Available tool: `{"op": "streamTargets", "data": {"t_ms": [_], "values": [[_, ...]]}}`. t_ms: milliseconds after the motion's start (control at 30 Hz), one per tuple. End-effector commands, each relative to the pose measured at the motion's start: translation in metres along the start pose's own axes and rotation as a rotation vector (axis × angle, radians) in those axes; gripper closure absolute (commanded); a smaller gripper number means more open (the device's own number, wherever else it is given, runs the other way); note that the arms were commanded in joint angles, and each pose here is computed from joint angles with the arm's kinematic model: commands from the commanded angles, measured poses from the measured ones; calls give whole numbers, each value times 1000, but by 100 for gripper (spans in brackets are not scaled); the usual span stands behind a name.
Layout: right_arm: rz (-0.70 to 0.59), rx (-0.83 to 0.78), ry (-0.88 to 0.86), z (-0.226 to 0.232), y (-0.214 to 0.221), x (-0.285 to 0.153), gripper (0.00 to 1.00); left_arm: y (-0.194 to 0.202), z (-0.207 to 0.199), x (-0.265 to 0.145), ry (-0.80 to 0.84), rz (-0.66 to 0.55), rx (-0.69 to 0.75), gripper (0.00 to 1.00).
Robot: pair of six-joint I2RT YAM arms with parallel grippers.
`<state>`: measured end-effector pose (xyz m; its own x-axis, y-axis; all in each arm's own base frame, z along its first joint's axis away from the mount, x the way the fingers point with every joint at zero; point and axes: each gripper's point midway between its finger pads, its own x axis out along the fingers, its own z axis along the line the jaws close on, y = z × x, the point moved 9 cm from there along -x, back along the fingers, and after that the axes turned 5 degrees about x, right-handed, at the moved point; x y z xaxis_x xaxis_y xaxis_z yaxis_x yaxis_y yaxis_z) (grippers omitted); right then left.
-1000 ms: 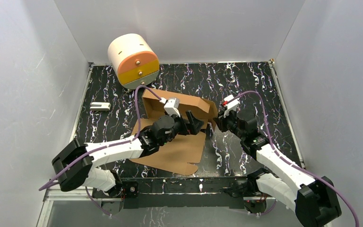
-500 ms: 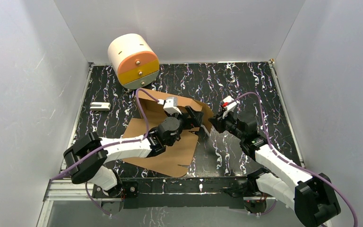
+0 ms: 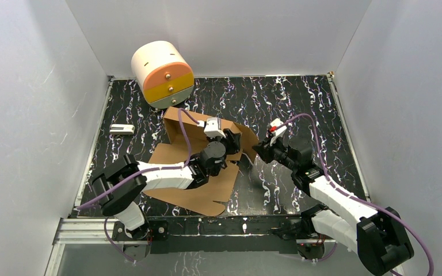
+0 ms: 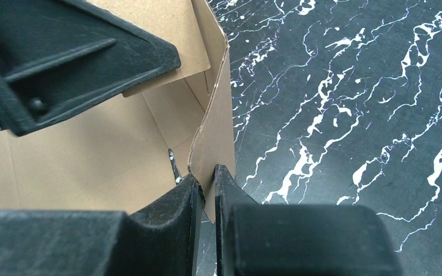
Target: Fold the paper box
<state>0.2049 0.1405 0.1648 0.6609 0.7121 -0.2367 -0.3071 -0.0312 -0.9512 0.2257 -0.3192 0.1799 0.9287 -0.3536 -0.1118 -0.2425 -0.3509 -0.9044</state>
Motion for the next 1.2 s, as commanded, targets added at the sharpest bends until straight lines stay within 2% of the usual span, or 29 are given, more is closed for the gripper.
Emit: {"op": "streamTargets", "data": {"t_ms": [0, 133, 300, 467, 567, 767, 1000, 1167], "values": [[-48, -38, -45, 3, -7, 2, 80, -16, -2, 6, -40, -103, 100, 76], [-44, -47, -55, 3, -6, 2, 80, -10, 7, 7, -50, -96, 250, 86], [-44, -53, -75, 4, -5, 3, 80, -6, 19, 4, -43, -75, 458, 91], [-43, -54, -97, 6, -4, 4, 80, -7, 32, -3, -100, -84, 534, 95], [-39, -54, -109, 6, -4, 5, 80, -4, 36, -2, -122, -82, 551, 90], [-38, -54, -116, 7, -4, 4, 80, 1, 39, -8, -79, -68, 525, 73], [-38, -54, -125, 8, -4, 4, 78, -8, 37, -31, 85, -60, 458, 53], [-29, -51, -134, 8, -3, 6, 77, 2, 51, -55, 186, -12, 461, 39]]}}
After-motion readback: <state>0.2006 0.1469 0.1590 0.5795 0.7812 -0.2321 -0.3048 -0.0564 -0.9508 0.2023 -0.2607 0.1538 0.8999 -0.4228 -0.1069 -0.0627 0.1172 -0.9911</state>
